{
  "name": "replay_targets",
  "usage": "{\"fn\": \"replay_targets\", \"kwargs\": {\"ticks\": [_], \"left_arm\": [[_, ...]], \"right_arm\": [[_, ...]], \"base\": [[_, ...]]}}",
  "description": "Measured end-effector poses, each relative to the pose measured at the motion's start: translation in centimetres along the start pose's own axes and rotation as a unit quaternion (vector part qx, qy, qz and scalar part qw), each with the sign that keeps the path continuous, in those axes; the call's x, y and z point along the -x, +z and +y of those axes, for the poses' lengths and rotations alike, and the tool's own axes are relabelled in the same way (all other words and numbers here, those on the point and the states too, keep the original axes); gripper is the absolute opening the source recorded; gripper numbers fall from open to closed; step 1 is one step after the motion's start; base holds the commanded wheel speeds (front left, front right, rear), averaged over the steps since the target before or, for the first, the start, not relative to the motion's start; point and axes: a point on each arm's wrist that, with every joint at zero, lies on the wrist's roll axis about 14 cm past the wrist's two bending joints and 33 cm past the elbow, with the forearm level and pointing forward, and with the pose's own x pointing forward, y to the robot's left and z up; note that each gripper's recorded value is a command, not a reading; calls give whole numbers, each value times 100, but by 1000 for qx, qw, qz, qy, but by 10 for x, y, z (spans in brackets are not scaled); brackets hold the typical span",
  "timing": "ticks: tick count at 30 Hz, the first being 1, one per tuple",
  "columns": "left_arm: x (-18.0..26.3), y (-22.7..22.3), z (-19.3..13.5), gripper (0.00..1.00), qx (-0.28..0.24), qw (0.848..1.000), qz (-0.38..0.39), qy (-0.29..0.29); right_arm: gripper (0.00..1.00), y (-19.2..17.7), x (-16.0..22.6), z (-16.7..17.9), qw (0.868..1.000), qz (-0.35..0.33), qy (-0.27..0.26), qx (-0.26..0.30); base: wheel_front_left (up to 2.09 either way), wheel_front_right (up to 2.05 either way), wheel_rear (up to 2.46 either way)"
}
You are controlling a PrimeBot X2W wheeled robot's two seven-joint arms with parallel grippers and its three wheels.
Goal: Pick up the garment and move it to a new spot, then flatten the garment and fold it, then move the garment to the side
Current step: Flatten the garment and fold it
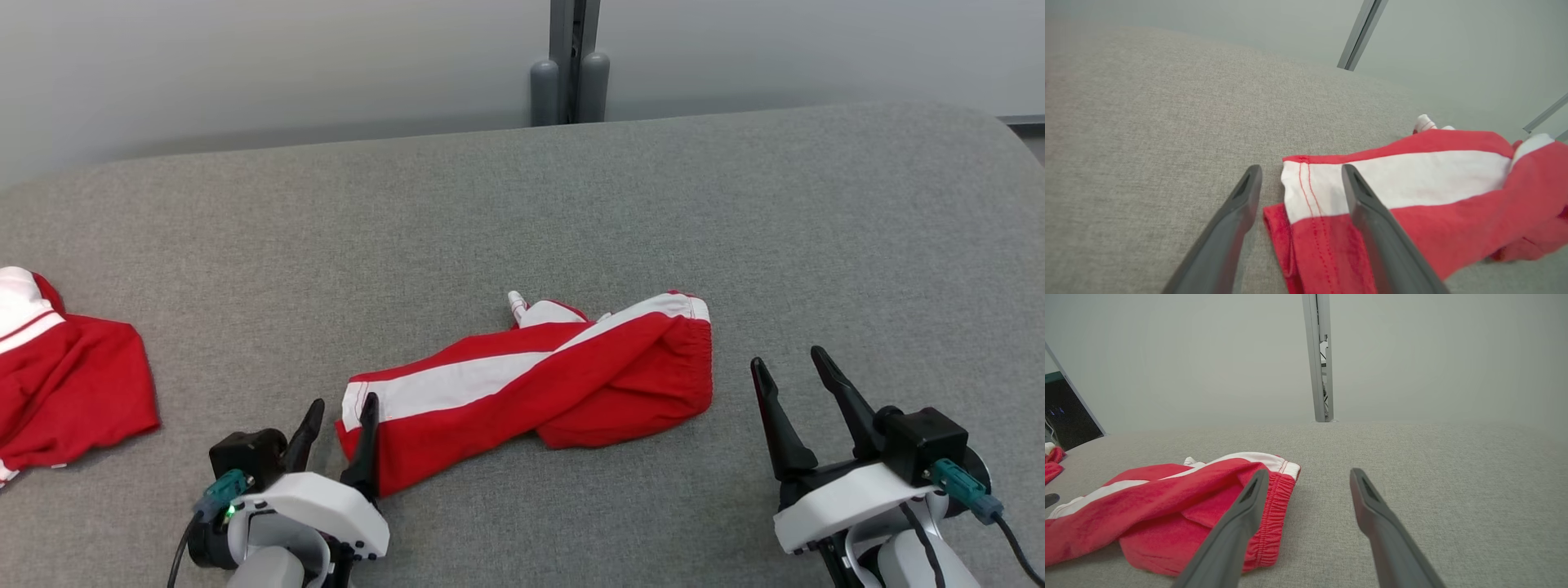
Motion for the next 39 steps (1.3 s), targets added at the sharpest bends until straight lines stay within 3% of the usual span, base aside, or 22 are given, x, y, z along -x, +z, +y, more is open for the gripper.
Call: {"fn": "replay_targets", "kwargs": {"ticks": [13,25,26,28,29,33,38,39], "left_arm": [[-17,-27,5,100,53,997,52,3],[-28,-24,-3,100,69,996,52,-15],[-27,-24,-4,97,68,996,52,-17],[-27,-21,-7,78,68,996,47,-24],[-26,-21,-8,73,67,996,47,-25],[-24,-19,-11,73,62,997,45,-30],[-26,-8,-13,36,54,998,29,-34],[-25,-8,-13,7,52,998,28,-34]], "right_arm": [[100,-8,-18,4,1000,9,10,-7],[100,-14,-47,16,998,17,28,-60],[100,-15,-47,17,998,19,29,-61],[100,-17,-48,17,997,23,29,-63],[100,-18,-48,17,997,24,29,-63],[100,-19,-46,16,997,25,28,-64],[100,-18,-45,15,997,25,24,-67],[100,-18,-45,15,997,25,24,-67]], "base": [[0,0,0],[0,0,0],[0,0,0],[0,0,0],[0,0,0],[0,0,0],[0,0,0],[0,0,0]]}}
